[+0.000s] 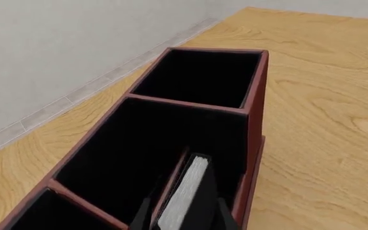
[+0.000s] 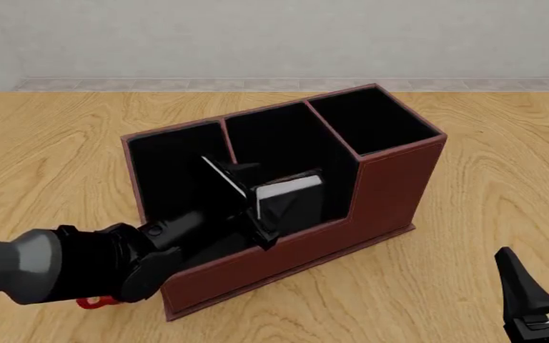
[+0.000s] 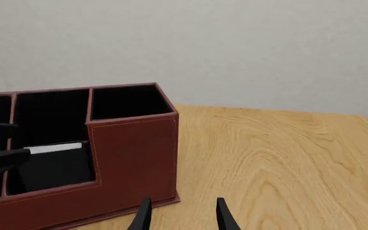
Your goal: Pick up the book and place it in the back compartment of the caddy.
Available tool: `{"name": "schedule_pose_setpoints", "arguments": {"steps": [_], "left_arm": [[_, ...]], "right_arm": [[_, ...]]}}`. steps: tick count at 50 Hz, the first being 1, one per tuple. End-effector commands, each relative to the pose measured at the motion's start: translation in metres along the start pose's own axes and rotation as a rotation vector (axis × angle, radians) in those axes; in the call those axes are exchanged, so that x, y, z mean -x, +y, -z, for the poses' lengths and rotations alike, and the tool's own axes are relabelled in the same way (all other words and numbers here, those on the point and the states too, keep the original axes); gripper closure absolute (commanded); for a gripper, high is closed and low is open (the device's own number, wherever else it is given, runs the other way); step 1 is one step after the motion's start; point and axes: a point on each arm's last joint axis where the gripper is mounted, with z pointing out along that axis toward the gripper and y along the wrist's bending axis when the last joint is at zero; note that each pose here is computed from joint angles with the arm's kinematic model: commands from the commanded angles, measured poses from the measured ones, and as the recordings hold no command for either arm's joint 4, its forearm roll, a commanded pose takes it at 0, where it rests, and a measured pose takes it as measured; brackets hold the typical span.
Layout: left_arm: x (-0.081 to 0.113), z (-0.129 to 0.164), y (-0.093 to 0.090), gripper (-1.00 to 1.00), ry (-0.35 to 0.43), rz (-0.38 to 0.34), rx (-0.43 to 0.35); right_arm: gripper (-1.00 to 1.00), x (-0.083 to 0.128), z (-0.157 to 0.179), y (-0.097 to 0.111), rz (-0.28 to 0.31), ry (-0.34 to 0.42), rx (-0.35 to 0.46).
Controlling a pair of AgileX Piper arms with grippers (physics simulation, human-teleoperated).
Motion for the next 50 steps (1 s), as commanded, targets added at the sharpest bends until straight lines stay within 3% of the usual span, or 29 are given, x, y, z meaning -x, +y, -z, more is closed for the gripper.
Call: {"name": "schedule_pose_setpoints", "arguments": {"steps": [1, 23, 50], "left_arm": [[-0.002, 0.000, 0.000, -1.00, 0.002, -0.001, 0.002], [0.004, 0.013, -0.001, -1.00, -0.009, 0.002, -0.002], [-0.003, 0.059, 0.002, -1.00, -0.015, 0.013, 0.011]], "right_arm": [[-1.00, 0.000, 0.000, 0.000, 0.000, 0.001, 0.000], [-1.00, 0.000, 0.000, 0.000, -0.001, 0.002, 0.000], [-1.00, 0.000, 0.000, 0.000, -0.002, -0.002, 0.008]]}}
